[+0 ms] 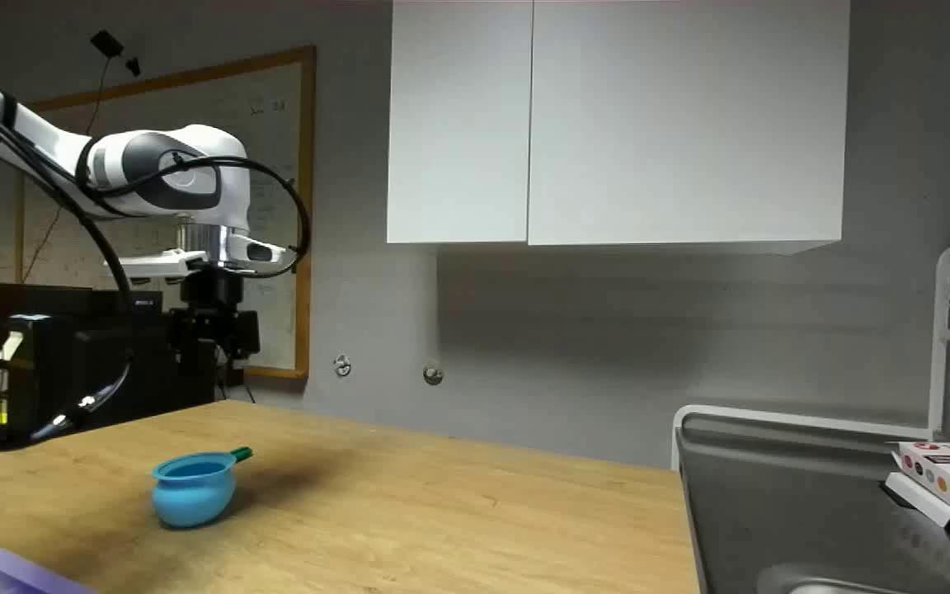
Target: Put the pen in the bowl
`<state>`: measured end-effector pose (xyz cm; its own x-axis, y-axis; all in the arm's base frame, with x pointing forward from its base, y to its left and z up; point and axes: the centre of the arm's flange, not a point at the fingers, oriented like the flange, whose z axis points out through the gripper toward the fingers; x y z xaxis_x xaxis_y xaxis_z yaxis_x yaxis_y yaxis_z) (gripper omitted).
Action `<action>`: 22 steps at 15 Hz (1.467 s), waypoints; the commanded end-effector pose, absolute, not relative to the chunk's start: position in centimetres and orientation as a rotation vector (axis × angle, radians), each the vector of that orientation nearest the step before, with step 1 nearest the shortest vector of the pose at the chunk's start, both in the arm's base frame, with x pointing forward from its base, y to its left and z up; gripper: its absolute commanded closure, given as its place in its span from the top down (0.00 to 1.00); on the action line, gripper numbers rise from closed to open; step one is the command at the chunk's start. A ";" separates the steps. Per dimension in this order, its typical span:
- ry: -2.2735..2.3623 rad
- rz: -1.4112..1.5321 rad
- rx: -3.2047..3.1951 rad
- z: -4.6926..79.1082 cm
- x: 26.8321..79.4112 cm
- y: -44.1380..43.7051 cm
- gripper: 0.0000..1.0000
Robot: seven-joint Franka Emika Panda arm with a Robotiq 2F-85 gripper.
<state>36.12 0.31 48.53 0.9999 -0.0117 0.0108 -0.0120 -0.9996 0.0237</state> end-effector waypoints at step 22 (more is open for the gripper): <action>0.053 0.033 3.094 48.8 38.5 2.7 1.00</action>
